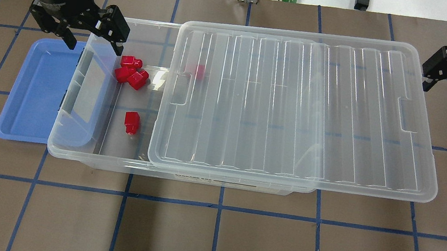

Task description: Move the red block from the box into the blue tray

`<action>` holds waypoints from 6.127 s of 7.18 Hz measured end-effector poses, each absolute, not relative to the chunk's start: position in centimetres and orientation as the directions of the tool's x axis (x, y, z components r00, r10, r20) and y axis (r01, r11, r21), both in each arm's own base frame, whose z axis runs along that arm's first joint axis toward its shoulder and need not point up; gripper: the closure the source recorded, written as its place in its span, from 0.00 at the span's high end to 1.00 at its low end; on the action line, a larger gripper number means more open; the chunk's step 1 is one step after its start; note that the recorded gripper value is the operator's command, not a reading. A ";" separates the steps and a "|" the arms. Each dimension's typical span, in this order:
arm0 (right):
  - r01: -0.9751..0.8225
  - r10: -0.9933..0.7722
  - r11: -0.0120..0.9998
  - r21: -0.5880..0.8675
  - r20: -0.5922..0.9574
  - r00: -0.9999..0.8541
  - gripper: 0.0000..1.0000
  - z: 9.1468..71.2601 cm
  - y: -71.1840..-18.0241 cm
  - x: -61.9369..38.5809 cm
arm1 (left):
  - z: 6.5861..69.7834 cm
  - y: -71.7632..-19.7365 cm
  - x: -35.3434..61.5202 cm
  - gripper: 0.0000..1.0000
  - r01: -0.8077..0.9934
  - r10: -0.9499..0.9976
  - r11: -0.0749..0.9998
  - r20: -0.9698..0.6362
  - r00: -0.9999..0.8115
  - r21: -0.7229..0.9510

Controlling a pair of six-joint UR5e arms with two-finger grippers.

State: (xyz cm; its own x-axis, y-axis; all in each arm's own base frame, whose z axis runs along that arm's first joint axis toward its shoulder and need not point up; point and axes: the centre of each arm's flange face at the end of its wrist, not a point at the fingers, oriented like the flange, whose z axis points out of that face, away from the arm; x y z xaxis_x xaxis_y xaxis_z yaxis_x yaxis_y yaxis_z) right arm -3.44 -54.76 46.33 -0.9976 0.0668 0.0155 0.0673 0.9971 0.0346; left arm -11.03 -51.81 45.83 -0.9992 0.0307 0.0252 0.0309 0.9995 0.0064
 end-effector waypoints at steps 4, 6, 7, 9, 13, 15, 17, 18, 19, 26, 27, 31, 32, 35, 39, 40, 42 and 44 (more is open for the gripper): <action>0.090 0.090 0.996 0.015 0.011 -0.996 1.00 52.7 -51.9 5.7 | 32.0 -51.7 -11.0 1.00 -0.022 -0.022 1.000 0.023 -0.999 0.018; 0.101 0.101 0.995 -0.017 0.013 -0.995 1.00 52.3 -51.5 13.1 | 28.9 -50.5 -11.2 1.00 -0.098 -0.100 0.993 0.020 -0.995 0.062; 0.081 0.082 0.996 -0.031 0.011 -0.997 1.00 51.9 -51.5 15.4 | 27.5 -50.3 -11.2 1.00 -0.112 -0.113 0.990 0.018 -0.993 0.080; 0.062 0.062 0.997 -0.038 0.011 -0.998 1.00 51.5 -51.6 16.8 | 24.9 -50.2 -11.2 1.00 -0.122 -0.124 0.987 0.015 -0.992 0.107; 0.063 0.064 0.997 -0.039 0.013 -0.998 1.00 51.5 -51.5 16.9 | 20.0 -50.6 -10.9 0.74 -0.126 -0.126 0.982 -0.004 -0.992 0.139; 0.063 0.064 0.997 -0.040 0.015 -0.998 1.00 51.5 -51.5 16.9 | 18.5 -50.8 -10.7 0.03 -0.129 -0.127 0.980 -0.023 -0.992 0.149; 0.061 0.061 0.997 -0.041 0.016 -0.998 1.00 51.6 -51.5 16.8 | 18.3 -51.2 -10.6 0.00 -0.131 -0.128 0.981 -0.026 -0.991 0.146; 0.061 0.062 0.997 -0.044 0.015 -0.998 1.00 51.7 -51.5 16.8 | 19.3 -51.7 -10.6 0.00 -0.130 -0.128 0.983 -0.025 -0.991 0.128; 0.062 0.062 0.997 -0.047 0.013 -0.998 1.00 51.9 -51.4 16.8 | 21.7 -52.6 -10.6 0.00 -0.128 -0.126 0.986 -0.024 -0.992 0.110; 0.036 0.037 0.999 -0.040 0.026 -0.999 1.00 51.8 -53.4 9.0 | 38.8 -57.4 6.0 0.00 -0.033 -0.028 0.988 -0.038 -0.999 0.149; 0.012 0.012 1.000 -0.026 0.023 -1.000 1.00 51.4 -54.1 2.9 | 36.4 -57.3 11.3 0.00 -0.025 -0.022 0.988 -0.020 -1.000 0.154; -0.004 -0.004 0.999 0.046 0.002 -1.000 1.00 45.1 -52.5 -10.6 | 22.1 -53.7 16.8 0.03 0.002 0.003 0.991 -0.007 -1.000 0.133; 0.000 0.001 0.999 0.051 -0.005 -1.000 1.00 42.1 -52.7 -10.9 | 21.0 -53.4 16.6 0.25 0.000 -0.001 0.991 0.010 -1.000 0.132; 0.006 0.006 0.999 0.043 -0.007 -1.000 1.00 36.5 -52.6 -10.9 | 20.4 -53.9 16.3 1.00 -0.001 -0.006 0.993 0.036 -0.999 0.120; 0.022 0.024 0.999 0.038 -0.069 -0.997 1.00 34.9 -52.3 -9.6 | 30.8 -55.1 15.8 1.00 0.014 0.008 0.991 0.041 -0.999 0.134; 0.026 0.029 0.999 0.035 -0.099 -0.995 1.00 34.5 -52.3 -8.9 | 35.6 -55.0 14.5 1.00 0.016 0.009 0.990 0.047 -0.999 0.144; 0.013 0.018 0.999 0.037 -0.134 -0.991 1.00 33.9 -52.7 -5.6 | 44.1 -54.7 5.8 1.00 0.028 0.027 0.995 0.006 -1.000 0.098; -0.013 -0.007 0.999 0.041 -0.144 -0.990 1.00 33.7 -53.0 -1.6 | 48.7 -52.6 -2.2 1.00 0.096 0.097 0.995 -0.022 -0.995 0.036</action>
State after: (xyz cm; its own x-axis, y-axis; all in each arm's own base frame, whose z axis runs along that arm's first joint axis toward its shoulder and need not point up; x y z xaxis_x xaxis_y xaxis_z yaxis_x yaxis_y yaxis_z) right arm -1.59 -53.04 33.74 -0.9896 -0.0065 -0.1437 -0.0126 0.9991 0.0411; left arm -2.23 -52.61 48.68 -0.9950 0.0972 -0.0217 0.0964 0.9947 0.0365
